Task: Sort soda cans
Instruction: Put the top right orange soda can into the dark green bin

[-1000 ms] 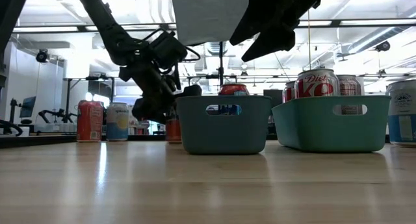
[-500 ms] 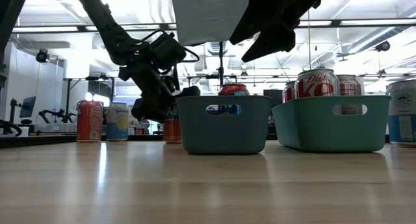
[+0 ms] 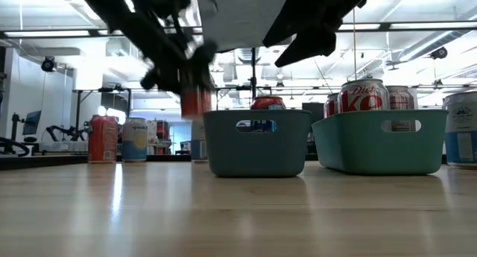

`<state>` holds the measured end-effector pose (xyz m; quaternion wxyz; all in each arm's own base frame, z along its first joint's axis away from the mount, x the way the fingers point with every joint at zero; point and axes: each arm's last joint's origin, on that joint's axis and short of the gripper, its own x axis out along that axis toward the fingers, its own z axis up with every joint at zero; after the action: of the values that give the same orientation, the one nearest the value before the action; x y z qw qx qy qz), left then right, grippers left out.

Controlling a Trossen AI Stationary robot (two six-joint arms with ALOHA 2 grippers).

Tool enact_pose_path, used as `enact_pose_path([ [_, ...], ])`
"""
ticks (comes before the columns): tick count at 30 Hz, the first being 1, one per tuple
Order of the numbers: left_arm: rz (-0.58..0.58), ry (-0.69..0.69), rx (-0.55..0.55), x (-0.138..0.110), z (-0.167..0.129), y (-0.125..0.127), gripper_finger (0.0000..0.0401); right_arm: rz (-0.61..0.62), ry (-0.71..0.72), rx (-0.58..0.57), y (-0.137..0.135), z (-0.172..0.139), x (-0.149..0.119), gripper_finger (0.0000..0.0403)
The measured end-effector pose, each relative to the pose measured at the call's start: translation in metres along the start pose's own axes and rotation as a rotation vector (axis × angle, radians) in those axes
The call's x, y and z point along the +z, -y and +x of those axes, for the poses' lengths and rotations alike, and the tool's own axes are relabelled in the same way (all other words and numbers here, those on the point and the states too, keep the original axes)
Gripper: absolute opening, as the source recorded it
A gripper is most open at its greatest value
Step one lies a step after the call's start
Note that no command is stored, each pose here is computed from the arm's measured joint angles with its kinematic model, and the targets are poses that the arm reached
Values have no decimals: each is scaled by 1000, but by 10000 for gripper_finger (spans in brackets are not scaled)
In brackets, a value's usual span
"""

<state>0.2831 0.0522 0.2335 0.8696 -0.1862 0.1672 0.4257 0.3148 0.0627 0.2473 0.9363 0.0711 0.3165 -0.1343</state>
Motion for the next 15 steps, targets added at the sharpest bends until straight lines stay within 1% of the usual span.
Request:
enact_pose_path([
  [3, 27, 44, -102, 8, -29, 10, 284, -43, 4, 5, -5, -3, -2, 361],
  [6, 73, 56, -203, 5, -54, 21, 284, -73, -5, 18, -13, -4, -8, 361],
  [8, 96, 50, -260, -1, -66, 30, 284, -90, -11, 24, -18, -6, -13, 361],
  [12, 131, 31, -346, -17, -80, 47, 284, -145, 9, 27, -29, -12, -17, 361],
  [15, 142, 25, -385, -29, -79, 59, 285, -197, 37, 24, -43, -20, -21, 361],
])
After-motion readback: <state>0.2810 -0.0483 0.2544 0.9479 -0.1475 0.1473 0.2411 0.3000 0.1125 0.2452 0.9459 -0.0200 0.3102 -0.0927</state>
